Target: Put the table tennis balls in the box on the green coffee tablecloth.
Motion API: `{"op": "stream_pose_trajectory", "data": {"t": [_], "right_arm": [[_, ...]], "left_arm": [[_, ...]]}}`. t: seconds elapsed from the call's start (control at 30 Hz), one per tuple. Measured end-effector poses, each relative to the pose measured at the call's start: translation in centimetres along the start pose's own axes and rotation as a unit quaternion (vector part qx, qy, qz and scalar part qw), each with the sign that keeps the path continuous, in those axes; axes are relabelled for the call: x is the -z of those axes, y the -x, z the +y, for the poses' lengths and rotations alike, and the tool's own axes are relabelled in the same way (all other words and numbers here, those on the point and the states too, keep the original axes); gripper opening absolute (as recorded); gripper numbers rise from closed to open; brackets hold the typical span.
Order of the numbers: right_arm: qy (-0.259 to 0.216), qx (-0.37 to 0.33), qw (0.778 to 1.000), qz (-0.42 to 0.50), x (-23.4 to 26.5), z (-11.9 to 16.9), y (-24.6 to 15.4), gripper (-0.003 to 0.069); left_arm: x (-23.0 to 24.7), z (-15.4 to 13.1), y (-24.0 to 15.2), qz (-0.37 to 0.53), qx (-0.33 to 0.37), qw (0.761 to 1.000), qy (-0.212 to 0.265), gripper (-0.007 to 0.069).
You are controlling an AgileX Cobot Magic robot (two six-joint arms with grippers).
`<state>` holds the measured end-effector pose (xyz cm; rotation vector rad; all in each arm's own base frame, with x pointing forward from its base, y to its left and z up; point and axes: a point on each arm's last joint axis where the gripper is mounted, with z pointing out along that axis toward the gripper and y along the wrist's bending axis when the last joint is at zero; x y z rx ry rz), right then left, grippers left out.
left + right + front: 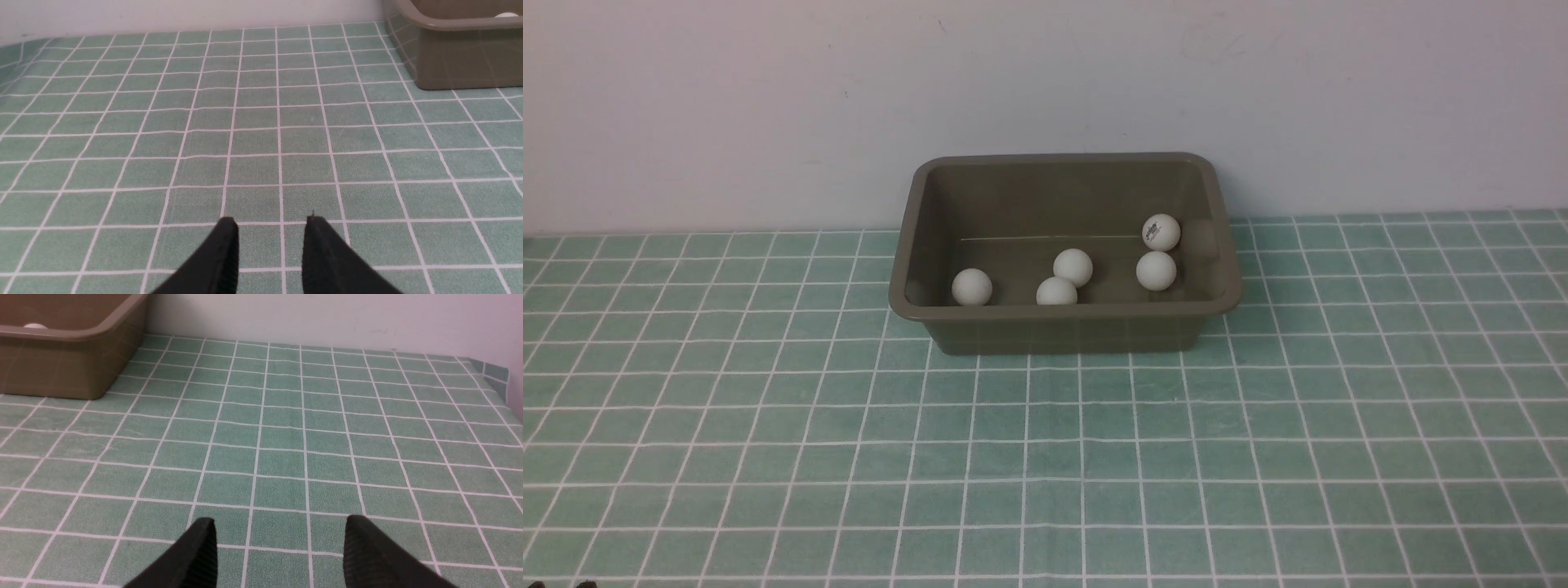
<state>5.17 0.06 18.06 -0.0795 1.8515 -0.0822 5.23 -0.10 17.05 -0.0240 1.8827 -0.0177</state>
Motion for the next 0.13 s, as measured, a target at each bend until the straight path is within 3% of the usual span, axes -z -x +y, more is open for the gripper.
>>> {"op": "stream_pose_trajectory", "data": {"t": [0.13], "right_arm": [[0.000,0.000,1.000,0.000,0.00,0.00,0.00,0.0388]], "left_arm": [[0.00,0.00,0.00,0.000,0.000,1.000,0.000,0.0205]]}}
